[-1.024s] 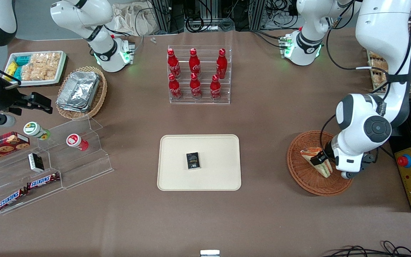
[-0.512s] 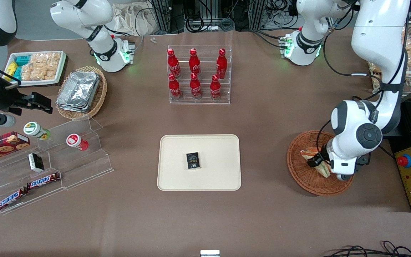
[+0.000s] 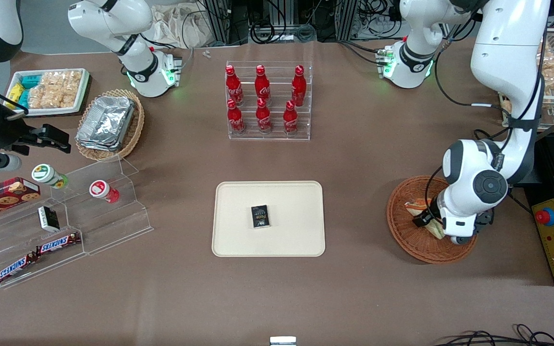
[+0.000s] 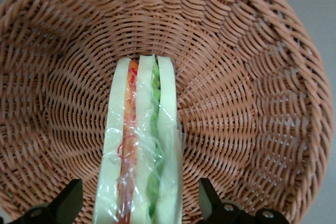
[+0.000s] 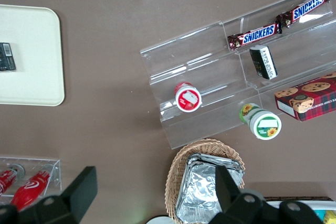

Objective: Place sandwich from basket to tray
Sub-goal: 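Close the left gripper on the wrapped sandwich, then lift the sandwich out of the basket with the left gripper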

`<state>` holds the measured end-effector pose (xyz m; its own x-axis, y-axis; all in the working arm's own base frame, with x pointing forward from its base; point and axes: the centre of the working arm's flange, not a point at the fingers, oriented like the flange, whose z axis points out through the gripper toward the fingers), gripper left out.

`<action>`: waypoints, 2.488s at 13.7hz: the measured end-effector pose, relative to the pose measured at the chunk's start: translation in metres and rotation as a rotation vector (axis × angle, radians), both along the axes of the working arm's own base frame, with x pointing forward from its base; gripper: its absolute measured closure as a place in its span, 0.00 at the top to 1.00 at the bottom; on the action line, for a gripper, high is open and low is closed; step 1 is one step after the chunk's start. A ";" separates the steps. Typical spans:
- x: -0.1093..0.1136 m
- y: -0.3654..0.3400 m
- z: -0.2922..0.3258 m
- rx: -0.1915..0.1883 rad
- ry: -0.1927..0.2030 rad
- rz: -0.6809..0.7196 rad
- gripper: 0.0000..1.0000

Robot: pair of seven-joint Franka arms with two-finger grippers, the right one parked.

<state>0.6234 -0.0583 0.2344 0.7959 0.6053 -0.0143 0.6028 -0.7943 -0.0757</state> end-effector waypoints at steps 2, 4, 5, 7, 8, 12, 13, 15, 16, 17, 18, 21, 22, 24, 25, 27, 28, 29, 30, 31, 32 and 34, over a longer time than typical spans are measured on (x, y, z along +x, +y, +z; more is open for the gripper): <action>0.000 0.000 -0.004 0.001 0.003 0.000 0.96; 0.000 0.000 -0.004 0.001 0.001 0.007 0.88; 0.000 0.000 -0.004 0.002 0.001 0.012 0.75; 0.000 0.000 -0.004 0.002 -0.001 0.015 0.53; 0.000 0.000 -0.004 0.002 -0.001 0.016 0.44; 0.000 0.000 -0.004 0.003 -0.004 0.015 0.25; 0.001 0.001 -0.003 0.005 -0.005 0.014 0.20; 0.004 0.001 0.005 0.004 -0.019 0.014 0.20; 0.007 0.001 0.015 0.004 -0.029 0.015 0.20; 0.010 0.001 0.030 0.004 -0.033 0.014 0.20; 0.013 0.001 0.050 0.005 -0.034 0.009 0.20; 0.018 -0.009 0.114 0.001 -0.016 -0.069 0.17; 0.018 -0.020 0.131 -0.007 -0.011 -0.126 0.17; 0.017 -0.050 0.148 -0.027 -0.015 -0.260 0.17; 0.017 -0.062 0.151 -0.034 -0.019 -0.314 0.17; 0.016 -0.076 0.154 -0.045 -0.025 -0.381 0.17; 0.018 -0.084 0.157 -0.051 -0.033 -0.412 0.17; 0.021 -0.093 0.160 -0.058 -0.038 -0.455 0.17; 0.024 -0.101 0.162 -0.068 -0.038 -0.497 0.17; 0.027 -0.108 0.164 -0.080 -0.041 -0.533 0.17; 0.030 -0.117 0.166 -0.090 -0.048 -0.565 0.17; 0.028 -0.145 0.169 -0.111 -0.057 -0.635 0.17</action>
